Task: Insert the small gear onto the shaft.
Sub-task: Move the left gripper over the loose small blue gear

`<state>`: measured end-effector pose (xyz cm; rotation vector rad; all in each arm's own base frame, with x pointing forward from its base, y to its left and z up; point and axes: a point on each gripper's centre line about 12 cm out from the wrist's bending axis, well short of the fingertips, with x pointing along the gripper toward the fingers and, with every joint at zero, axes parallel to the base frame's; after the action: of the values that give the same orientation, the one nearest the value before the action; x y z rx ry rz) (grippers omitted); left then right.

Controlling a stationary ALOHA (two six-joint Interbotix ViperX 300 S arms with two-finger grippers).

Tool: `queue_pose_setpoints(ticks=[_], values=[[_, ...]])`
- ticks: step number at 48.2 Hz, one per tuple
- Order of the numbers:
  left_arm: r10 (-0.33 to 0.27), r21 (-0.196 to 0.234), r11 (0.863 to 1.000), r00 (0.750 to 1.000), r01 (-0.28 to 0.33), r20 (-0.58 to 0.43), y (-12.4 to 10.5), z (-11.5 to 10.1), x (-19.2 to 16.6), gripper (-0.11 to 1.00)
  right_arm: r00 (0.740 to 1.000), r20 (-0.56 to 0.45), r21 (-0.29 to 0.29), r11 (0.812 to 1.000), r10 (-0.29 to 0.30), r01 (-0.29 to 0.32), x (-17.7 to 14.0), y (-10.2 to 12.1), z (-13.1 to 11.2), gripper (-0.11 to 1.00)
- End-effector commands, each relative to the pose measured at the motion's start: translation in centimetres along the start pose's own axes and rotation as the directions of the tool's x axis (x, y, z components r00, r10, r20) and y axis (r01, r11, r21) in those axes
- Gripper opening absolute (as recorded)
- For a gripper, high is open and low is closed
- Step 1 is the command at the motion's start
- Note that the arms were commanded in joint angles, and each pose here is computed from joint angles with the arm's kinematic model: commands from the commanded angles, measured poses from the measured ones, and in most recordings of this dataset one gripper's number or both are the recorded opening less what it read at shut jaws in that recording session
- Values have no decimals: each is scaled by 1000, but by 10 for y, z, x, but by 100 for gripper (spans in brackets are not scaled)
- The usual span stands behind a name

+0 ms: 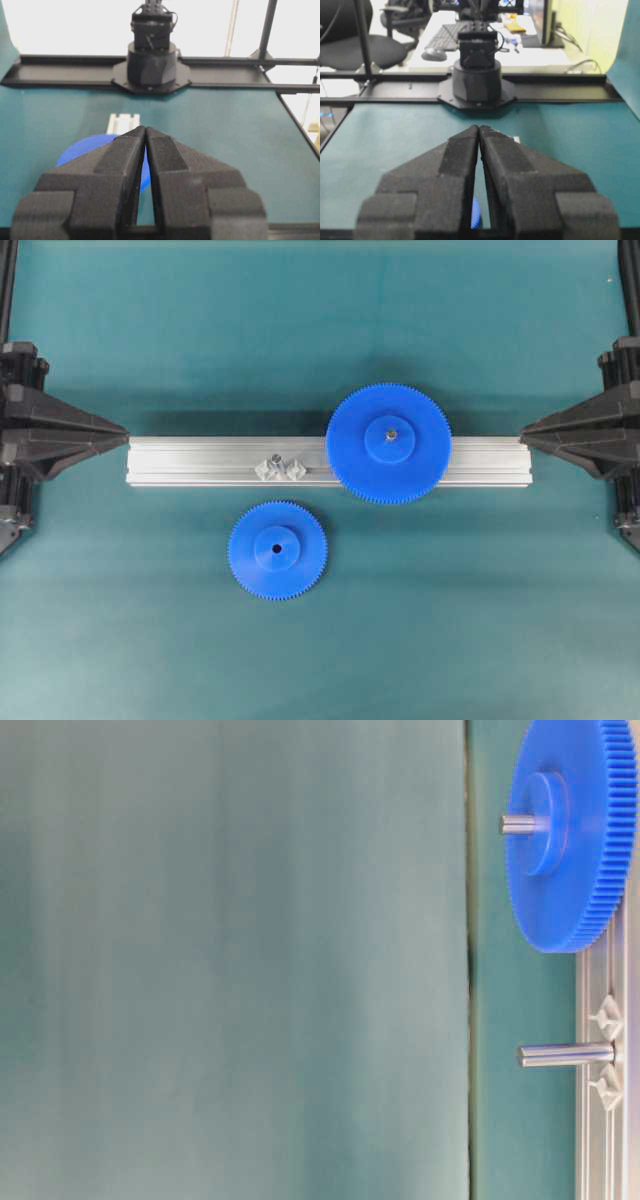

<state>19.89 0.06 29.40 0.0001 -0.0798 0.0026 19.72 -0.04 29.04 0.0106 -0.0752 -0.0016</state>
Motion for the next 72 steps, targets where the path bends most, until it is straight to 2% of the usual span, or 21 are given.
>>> queue_pose_setpoints(ticks=[1, 5, 10, 15, 22, 30, 36, 50, 58, 67, 72], values=[[-8, -19, 1000, 1000, 7, -23, -1, -8, 0, 10, 1000, 5, -5, 1000, -4, 4, 1, -1, -1, 16], [-9, -42, 999, 999, 7, -46, -2, -13, 1, 2, 1000, 8, 17, 1000, -8, 8, -4, -1, -5, 20], [-8, -56, 998, 998, 4, -66, -1, -16, 3, 0, 1000, 20, 55, 998, -11, 10, -10, -2, -6, 8], [-9, -56, 998, 997, 5, -72, -2, -16, 4, 0, 1000, 25, 88, 996, -10, 8, -14, -2, -5, 3], [-8, -59, 998, 992, 1, -129, -2, -21, 7, 0, 997, -74, 98, 995, -9, 16, -13, -1, -15, 2], [-13, -58, 998, 978, 1, -210, -3, -24, 14, 0, 982, -191, 98, 995, -6, 26, -7, -1, -20, 2], [-25, -56, 998, 966, 11, -258, -6, -24, 21, 0, 971, -237, 97, 995, -6, 30, -2, -1, -22, 2], [-60, -55, 998, 910, 41, -411, -16, -37, 48, 0, 950, -311, 95, 995, -11, 42, 11, -2, -34, 2], [-81, -55, 997, 844, 61, -530, -25, -50, 70, 0, 940, -341, 98, 994, -14, 50, 15, -3, -38, 2], [-82, -63, 996, 802, 55, -592, -29, -51, 94, 0, 930, -367, 96, 993, -32, 72, 15, -7, -39, 2], [-78, -66, 997, 764, 46, -640, -30, -53, 105, 0, 921, -388, 93, 992, -39, 81, 15, -8, -41, 2]])
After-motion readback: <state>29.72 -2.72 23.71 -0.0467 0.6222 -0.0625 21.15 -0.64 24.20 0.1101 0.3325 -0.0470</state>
